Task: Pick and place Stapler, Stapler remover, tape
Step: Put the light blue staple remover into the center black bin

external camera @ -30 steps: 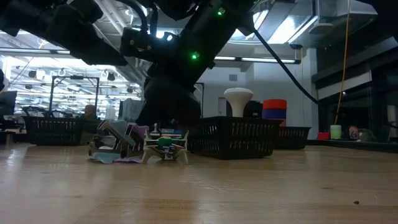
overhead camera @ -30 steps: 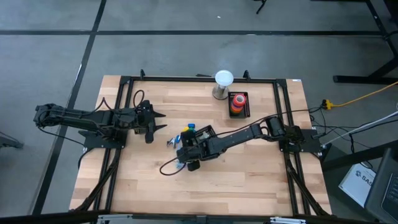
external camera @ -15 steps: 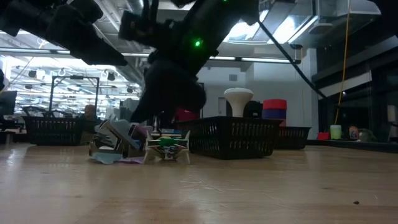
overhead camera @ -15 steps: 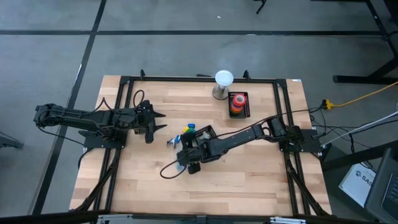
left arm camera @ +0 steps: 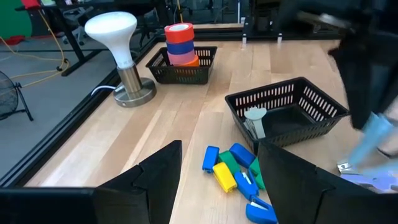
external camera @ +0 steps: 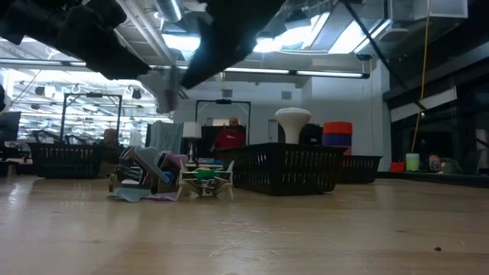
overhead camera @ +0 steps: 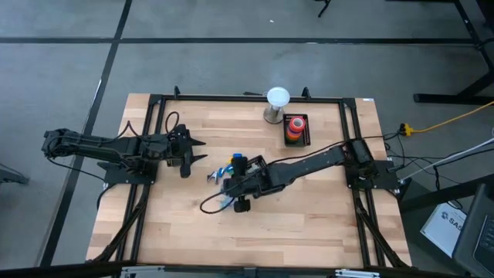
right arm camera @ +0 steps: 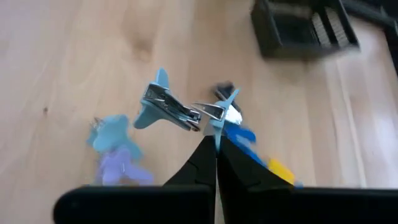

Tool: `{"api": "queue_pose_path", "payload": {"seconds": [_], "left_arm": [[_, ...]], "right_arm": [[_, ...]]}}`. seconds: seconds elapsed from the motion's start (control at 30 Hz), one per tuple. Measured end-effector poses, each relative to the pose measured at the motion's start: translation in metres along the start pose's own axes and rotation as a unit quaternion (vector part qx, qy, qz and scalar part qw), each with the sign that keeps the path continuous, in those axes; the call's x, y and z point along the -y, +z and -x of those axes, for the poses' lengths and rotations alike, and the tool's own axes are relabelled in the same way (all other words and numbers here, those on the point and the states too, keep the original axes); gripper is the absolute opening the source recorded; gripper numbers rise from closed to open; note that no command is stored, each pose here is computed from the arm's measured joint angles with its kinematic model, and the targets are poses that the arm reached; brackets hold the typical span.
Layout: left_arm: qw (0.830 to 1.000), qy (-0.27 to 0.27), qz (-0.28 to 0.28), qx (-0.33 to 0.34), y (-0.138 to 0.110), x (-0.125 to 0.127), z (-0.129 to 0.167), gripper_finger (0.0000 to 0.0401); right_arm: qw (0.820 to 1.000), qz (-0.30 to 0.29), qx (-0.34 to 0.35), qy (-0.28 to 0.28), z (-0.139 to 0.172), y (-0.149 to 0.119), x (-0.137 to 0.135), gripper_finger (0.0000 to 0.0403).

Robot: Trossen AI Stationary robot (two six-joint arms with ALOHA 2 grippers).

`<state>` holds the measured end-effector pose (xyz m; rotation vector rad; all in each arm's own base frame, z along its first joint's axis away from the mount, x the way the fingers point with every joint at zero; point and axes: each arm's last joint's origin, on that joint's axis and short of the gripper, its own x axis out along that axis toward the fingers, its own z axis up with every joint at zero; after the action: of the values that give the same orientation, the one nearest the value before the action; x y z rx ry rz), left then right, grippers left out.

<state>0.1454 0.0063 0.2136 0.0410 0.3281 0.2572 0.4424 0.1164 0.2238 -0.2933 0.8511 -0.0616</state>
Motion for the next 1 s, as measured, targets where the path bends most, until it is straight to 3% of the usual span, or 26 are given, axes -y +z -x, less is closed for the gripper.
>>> {"api": "queue_pose_path", "payload": {"seconds": [0.17, 0.63, 1.0], "left_arm": [[1.0, 0.0, 0.0, 0.0, 0.0, 0.0, 0.0, 0.021], [1.0, 0.0, 0.0, -0.001, 0.0, 0.0, 0.0, 0.021], [1.0, 0.0, 0.0, 0.0, 0.0, 0.0, 0.0, 0.021]], "right_arm": [[0.996, -0.067, -0.033, -0.04, 0.019, -0.006, 0.009, 0.0005], [0.964, -0.241, -0.095, -0.067, 0.036, -0.057, 0.021, 0.0006], [0.93, -0.306, -0.179, -0.101, 0.04, -0.076, 0.026, 0.0006]]}}
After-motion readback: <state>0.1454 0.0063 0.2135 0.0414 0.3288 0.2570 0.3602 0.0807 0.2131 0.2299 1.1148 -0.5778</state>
